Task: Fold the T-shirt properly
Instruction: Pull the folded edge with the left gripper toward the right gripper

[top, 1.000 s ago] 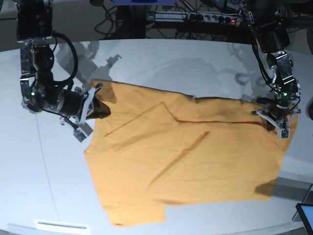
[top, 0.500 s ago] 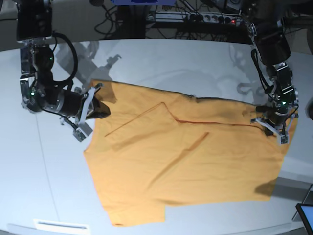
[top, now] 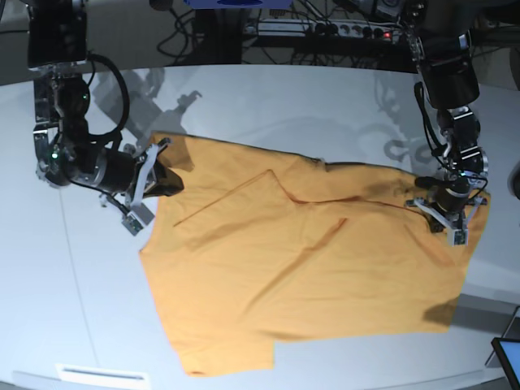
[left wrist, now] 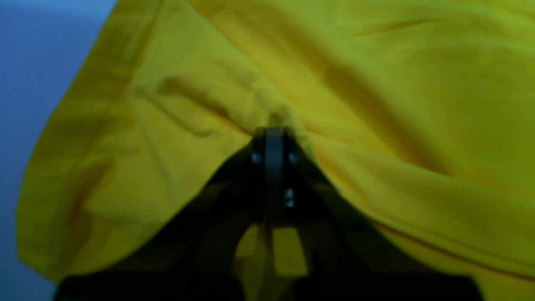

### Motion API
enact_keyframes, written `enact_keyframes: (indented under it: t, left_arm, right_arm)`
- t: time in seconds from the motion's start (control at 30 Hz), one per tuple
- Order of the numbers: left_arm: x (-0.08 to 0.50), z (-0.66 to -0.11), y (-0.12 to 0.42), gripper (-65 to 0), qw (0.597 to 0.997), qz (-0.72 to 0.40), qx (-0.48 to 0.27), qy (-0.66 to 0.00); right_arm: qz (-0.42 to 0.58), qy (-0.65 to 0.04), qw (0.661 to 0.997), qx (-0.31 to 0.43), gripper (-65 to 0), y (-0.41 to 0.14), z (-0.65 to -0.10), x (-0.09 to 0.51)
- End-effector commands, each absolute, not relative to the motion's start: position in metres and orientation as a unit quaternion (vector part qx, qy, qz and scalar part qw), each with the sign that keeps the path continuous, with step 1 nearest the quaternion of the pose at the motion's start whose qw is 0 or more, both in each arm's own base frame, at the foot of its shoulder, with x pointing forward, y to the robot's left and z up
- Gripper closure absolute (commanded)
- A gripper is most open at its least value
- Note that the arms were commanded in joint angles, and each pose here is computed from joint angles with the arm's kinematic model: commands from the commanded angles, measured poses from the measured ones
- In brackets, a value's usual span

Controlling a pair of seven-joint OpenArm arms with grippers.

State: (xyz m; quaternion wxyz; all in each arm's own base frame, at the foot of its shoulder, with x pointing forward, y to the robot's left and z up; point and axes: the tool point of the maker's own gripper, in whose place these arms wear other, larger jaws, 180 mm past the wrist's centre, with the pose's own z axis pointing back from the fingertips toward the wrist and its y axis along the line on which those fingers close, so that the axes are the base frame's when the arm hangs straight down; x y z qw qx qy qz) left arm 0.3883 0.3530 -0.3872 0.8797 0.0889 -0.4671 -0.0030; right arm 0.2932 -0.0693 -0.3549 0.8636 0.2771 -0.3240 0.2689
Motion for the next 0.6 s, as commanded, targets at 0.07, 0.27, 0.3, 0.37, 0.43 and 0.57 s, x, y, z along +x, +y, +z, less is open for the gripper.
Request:
enact_keyframes:
  t: [0.07,0.27,0.3,0.37,0.43,0.57]
  left_arm:
    - [0.4,-0.352,0.369,0.0,0.858,0.005,0.119,-0.5]
    - [0.406,-0.345,0.37,0.0,0.853,0.006,0.121,-0.508]
    - [0.41,-0.343,0.369,0.0,0.852,0.007,0.12,-0.51]
    - [0.412,-0.344,0.37,0.0,0.853,0.012,0.118,-0.509]
    - [0.412,-0.344,0.372,0.0,0.853,0.015,0.117,-0.509]
    - [0.399,-0.313,0.39,0.0,0.828,0.035,0.141,-0.541]
  right_arm:
    - [0.27,-0.347,0.854,0.279,-0.1,-0.07,-0.342,0.302]
    - [0.27,-0.347,0.854,0.279,-0.1,-0.07,-0.342,0.302]
    - [0.27,-0.347,0.854,0.278,-0.1,-0.07,-0.342,0.302]
    - [0.27,-0.346,0.854,0.278,-0.1,-0.07,-0.342,0.302]
    - [0.27,-0.346,0.854,0.278,-0.1,-0.07,-0.342,0.302]
    - [0.269,-0.339,0.857,0.28,-0.1,-0.07,-0.347,0.296]
